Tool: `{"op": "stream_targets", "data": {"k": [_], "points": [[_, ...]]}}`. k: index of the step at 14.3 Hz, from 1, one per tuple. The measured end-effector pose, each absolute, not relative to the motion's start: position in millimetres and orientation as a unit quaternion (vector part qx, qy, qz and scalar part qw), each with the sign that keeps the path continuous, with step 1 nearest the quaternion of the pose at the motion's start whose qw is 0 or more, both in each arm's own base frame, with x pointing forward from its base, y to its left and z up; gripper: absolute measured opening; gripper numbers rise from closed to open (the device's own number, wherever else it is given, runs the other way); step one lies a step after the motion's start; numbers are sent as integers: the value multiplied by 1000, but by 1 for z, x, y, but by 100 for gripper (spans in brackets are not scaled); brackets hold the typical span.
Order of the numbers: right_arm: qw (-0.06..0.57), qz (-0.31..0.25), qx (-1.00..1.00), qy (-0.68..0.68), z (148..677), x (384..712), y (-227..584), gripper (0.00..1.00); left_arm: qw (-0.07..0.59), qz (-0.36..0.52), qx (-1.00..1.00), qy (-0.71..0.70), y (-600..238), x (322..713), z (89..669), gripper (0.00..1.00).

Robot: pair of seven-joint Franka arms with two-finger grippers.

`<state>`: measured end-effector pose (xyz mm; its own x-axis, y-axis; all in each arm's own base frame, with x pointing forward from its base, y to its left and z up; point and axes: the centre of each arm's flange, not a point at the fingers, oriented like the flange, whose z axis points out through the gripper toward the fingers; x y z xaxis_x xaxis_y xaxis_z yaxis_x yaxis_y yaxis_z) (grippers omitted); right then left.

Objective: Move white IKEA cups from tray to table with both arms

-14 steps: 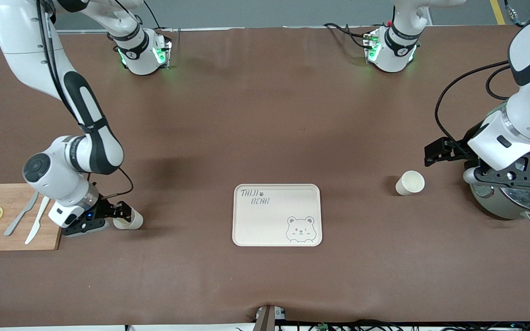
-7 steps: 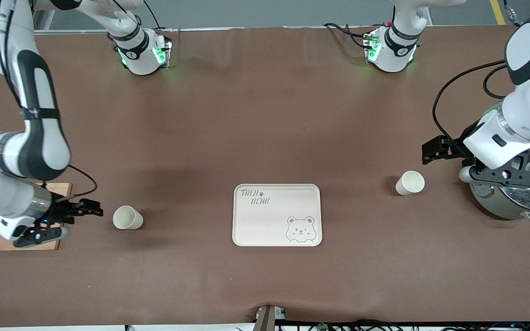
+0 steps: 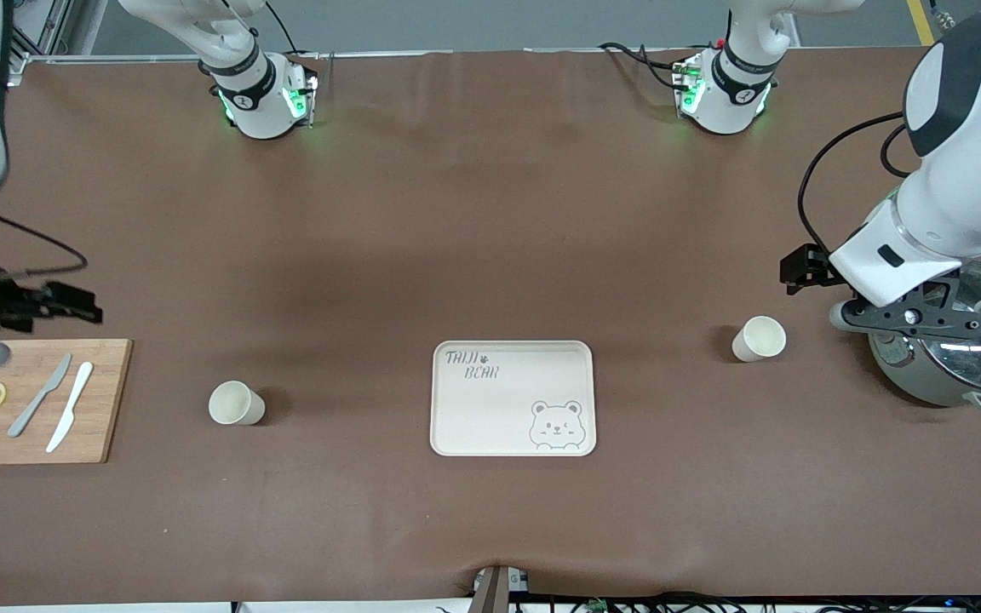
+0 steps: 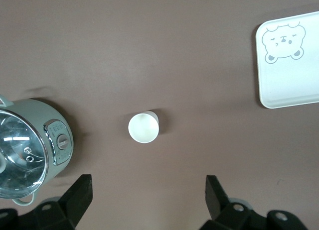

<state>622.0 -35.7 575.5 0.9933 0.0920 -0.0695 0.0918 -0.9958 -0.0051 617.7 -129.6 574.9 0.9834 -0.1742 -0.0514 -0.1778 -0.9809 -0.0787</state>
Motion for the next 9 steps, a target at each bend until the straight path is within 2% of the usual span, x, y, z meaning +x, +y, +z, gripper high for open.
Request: {"op": "stream_targets", "data": {"k": [5,9], "points": [[-12,21,-999,-23,618,570,-56,100,41,21,-995,90,-131,617,577,100],[-11,18,-1000,-4,617,562,-78,100,41,21,-995,90,-131,617,577,100]]}}
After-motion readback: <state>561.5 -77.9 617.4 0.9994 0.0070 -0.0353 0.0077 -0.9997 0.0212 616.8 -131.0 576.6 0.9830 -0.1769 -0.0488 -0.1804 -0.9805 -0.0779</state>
